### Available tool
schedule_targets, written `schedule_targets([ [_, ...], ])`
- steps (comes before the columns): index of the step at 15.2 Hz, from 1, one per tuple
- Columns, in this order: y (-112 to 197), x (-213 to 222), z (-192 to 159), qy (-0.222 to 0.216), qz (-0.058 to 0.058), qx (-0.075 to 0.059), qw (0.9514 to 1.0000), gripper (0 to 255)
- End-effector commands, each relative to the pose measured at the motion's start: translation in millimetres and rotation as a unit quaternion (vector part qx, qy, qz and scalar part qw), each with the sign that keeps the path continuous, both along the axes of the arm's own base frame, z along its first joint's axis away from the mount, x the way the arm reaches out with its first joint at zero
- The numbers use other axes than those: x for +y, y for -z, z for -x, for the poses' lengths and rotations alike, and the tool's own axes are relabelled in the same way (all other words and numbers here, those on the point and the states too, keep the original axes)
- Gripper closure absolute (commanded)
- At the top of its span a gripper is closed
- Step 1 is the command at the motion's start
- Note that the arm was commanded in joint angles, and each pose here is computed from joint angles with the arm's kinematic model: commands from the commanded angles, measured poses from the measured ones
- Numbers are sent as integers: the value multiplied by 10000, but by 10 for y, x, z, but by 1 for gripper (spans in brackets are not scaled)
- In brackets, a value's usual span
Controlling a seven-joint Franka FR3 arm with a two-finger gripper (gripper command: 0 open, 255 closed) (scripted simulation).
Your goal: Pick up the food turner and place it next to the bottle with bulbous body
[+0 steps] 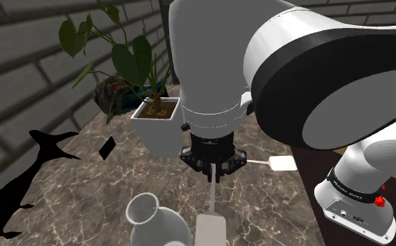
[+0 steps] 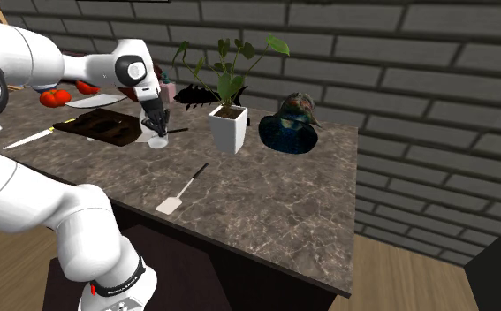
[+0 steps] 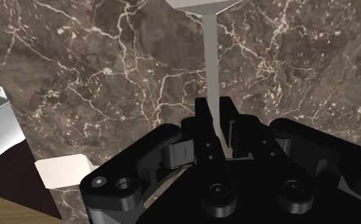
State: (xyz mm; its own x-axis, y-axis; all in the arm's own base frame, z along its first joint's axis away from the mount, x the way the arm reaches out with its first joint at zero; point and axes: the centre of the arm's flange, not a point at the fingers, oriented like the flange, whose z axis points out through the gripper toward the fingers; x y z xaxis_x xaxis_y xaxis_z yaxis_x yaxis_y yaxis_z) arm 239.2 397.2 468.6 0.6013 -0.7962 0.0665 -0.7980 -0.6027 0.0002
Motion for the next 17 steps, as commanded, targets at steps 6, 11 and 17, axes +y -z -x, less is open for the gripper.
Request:
schedule_targets([
  [6,369,-6,2,0,-3,-2,10000,255],
  [11,633,-6,2,0,-3,-2,10000,255],
  [17,949,-6,2,0,-3,-2,10000,255],
])
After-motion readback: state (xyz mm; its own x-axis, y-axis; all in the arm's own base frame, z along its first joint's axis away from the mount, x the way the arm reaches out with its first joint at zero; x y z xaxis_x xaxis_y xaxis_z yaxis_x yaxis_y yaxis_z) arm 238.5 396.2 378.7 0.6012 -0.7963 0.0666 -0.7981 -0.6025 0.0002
